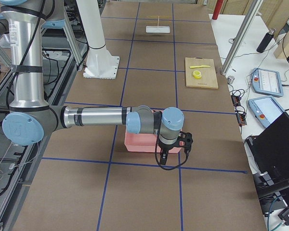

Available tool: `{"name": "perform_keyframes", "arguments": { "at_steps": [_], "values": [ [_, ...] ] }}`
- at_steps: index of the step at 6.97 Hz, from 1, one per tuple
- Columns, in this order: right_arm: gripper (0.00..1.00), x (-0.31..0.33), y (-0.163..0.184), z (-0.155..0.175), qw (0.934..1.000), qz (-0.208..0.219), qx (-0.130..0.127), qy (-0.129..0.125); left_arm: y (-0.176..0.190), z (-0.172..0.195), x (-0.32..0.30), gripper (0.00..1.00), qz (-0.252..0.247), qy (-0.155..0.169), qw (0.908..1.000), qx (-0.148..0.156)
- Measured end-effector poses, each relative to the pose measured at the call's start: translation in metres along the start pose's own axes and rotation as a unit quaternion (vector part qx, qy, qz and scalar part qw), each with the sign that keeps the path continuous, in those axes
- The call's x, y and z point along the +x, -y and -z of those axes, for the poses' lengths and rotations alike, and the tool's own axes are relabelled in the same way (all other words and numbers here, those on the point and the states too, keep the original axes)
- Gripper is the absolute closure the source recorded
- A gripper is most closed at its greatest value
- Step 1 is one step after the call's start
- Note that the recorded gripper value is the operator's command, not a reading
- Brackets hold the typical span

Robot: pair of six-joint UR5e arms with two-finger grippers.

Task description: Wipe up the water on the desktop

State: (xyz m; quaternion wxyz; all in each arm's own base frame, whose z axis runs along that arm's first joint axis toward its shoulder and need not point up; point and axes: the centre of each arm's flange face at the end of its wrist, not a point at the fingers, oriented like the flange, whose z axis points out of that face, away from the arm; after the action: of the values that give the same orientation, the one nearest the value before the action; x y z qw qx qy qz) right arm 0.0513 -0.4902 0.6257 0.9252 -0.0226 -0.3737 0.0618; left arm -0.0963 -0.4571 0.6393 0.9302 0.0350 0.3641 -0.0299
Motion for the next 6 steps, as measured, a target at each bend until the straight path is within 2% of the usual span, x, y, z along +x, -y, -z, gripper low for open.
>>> {"name": "perform_keyframes", "arguments": {
  "at_steps": [3,6],
  "values": [
    [0.00,-0.0078,0.0012,0.0100,0.9999,0.007,0.011,-0.009,0.0005,0.0015,0.0015,0.01,0.001,0.000,1.0000,0.001],
    [0.00,-0.0070,0.0002,0.0095,0.9999,0.006,0.011,-0.010,0.0020,0.0030,0.0030,0.02,0.001,-0.001,1.0000,0.002]
  ]
}}
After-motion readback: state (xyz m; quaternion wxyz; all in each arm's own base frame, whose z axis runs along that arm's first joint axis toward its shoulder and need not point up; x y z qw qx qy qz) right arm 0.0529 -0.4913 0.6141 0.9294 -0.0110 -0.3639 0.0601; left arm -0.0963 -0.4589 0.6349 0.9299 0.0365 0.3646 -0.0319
